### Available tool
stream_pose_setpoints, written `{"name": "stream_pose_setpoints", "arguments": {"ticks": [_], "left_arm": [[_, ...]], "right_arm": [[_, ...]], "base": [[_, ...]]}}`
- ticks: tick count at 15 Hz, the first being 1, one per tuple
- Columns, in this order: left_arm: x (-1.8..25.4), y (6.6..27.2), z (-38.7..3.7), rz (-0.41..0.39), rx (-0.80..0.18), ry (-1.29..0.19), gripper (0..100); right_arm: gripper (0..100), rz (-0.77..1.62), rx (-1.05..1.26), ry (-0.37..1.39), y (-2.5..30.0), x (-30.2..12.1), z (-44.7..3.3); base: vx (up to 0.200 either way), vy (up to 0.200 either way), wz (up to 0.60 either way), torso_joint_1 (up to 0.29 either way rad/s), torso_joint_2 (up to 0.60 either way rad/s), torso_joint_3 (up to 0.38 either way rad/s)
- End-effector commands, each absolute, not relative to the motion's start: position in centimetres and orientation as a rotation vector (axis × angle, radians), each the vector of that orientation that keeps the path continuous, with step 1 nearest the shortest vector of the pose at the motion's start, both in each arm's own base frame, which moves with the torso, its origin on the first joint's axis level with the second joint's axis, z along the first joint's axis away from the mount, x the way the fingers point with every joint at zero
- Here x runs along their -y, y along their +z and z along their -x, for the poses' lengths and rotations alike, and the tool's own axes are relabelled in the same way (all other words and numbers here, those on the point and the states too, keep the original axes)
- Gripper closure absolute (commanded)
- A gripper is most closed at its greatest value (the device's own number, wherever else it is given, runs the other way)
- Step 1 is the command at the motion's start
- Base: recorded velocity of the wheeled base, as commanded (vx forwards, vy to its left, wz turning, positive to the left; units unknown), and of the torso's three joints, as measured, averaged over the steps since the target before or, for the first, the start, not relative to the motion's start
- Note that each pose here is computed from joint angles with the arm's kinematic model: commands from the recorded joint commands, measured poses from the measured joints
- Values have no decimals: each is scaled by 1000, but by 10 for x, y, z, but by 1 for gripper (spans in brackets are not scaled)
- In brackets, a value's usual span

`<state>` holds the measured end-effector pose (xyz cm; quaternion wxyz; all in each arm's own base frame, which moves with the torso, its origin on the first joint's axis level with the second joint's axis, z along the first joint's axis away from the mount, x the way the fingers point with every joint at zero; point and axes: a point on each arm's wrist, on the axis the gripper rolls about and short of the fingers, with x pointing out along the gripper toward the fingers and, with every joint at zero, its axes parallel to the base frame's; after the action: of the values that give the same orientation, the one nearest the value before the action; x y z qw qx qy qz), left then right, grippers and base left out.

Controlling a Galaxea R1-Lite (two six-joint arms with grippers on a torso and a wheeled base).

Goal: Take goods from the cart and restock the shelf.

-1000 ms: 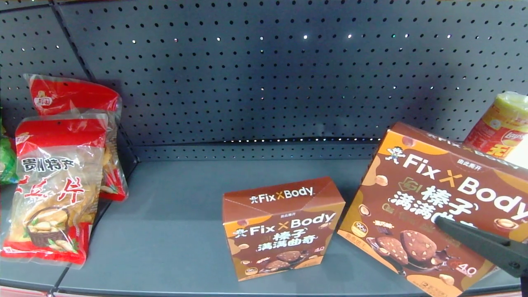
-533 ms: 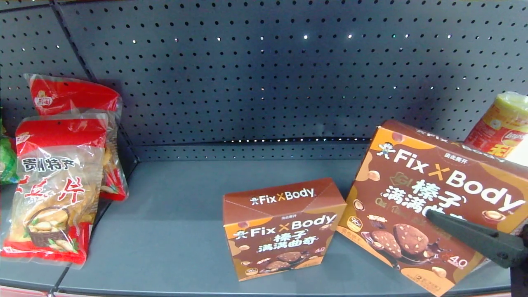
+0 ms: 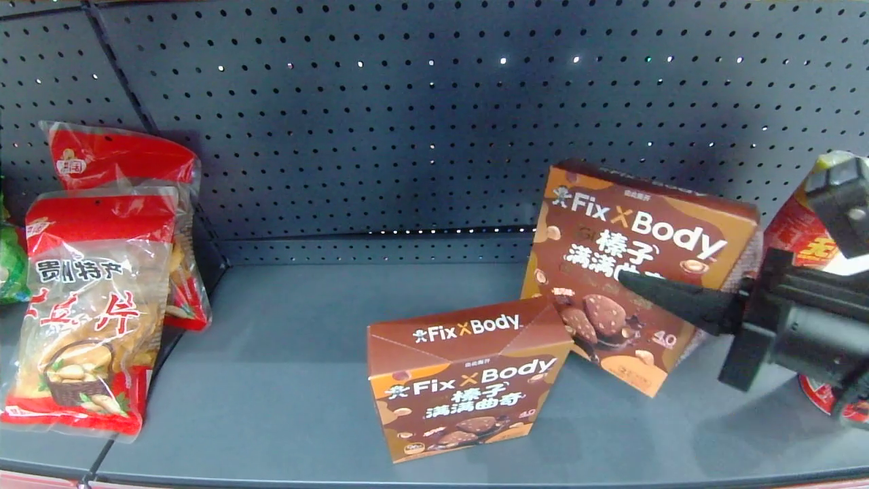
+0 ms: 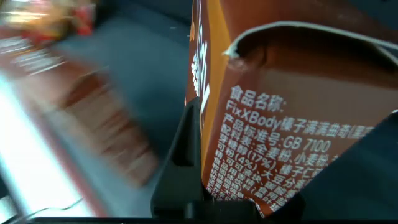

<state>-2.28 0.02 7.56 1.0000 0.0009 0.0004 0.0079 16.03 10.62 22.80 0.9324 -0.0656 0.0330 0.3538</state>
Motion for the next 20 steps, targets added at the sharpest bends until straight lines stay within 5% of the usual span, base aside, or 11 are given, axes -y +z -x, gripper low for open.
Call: {"name": "stream_pose_setpoints", "arguments": {"ticks": [1, 10, 16, 20], "left_arm": [[0, 75, 23, -2, 0, 17, 0], [0, 75, 23, -2, 0, 17, 0], [0, 75, 23, -2, 0, 17, 0], [0, 75, 23, -2, 0, 17, 0]], "right_arm": [[100, 172, -110, 678, 224, -113, -197], [100, 296, -91, 854, 215, -130, -224], [100, 346, -26, 1201, 199, -136, -251], [100, 340, -33, 1212, 194, -154, -281]], "base": [[0, 0, 0, 0, 0, 0], [0, 0, 0, 0, 0, 0], [0, 0, 0, 0, 0, 0], [0, 0, 0, 0, 0, 0]]}}
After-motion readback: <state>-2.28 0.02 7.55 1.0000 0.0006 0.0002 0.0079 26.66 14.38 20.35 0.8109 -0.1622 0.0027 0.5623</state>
